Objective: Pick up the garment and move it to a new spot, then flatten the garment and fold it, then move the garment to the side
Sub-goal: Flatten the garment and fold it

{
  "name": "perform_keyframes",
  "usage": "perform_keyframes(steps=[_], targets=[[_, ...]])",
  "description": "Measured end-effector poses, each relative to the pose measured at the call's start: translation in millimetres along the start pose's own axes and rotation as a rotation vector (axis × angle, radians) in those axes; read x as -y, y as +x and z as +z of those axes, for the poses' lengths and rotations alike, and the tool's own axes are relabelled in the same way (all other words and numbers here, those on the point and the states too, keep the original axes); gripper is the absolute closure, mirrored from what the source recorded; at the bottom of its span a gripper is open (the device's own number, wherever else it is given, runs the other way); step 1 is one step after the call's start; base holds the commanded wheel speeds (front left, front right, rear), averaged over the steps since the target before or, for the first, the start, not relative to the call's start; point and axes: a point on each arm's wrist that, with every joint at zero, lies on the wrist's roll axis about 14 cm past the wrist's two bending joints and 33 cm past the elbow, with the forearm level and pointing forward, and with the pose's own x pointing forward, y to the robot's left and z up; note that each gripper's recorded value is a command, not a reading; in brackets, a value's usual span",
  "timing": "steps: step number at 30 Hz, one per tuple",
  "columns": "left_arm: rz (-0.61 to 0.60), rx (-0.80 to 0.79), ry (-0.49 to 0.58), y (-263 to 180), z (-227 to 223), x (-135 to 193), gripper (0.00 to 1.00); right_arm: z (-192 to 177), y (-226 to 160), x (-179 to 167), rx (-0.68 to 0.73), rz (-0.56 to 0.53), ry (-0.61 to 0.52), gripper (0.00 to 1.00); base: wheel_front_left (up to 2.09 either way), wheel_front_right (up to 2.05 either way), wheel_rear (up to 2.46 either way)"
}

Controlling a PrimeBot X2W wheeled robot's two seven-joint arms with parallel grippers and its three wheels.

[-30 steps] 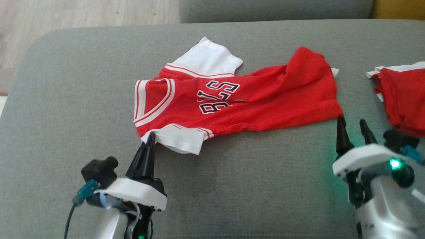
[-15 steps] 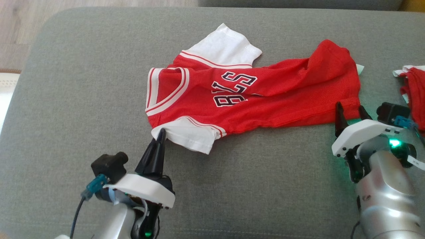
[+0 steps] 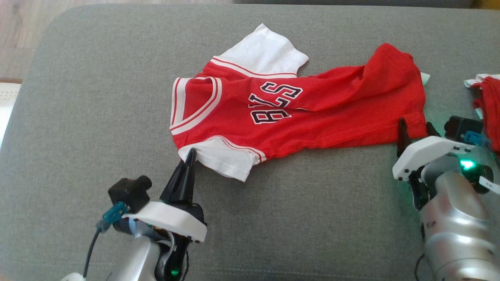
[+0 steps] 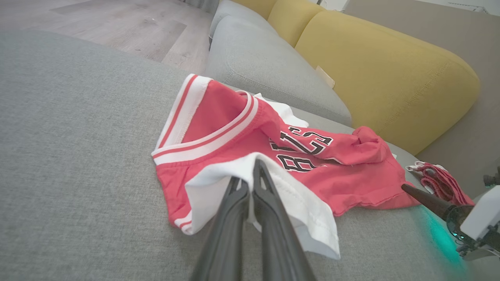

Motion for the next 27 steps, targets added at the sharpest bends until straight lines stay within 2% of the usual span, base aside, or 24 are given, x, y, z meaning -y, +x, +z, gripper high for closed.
perform_keyframes(steps=[14,17,18,19,21,27], targets=[[-0.008,-0.012,-0.001,1,-4,1,1.0,1,3,-6,0.013,0.017,-0.027,0.0,0.0,0.0,0.0],[-0.009,-0.014,0.0,1,-4,1,1.0,5,4,-12,0.026,0.033,-0.041,0.24,0.0,0.0,0.0],[-0.009,-0.015,0.0,1,-5,1,1.0,7,4,-13,0.031,0.036,-0.045,0.5,0.0,0.0,0.0],[-0.01,-0.015,0.0,1,-5,2,1.0,8,4,-14,0.038,0.039,-0.048,0.64,0.0,0.0,0.0],[-0.013,-0.014,0.0,1,-4,3,1.0,10,3,-14,0.046,0.042,-0.052,1.0,0.0,0.0,0.0],[-0.022,-0.001,0.003,1,0,6,1.0,21,-2,-15,0.103,0.047,-0.05,1.0,0.0,0.0,0.0]])
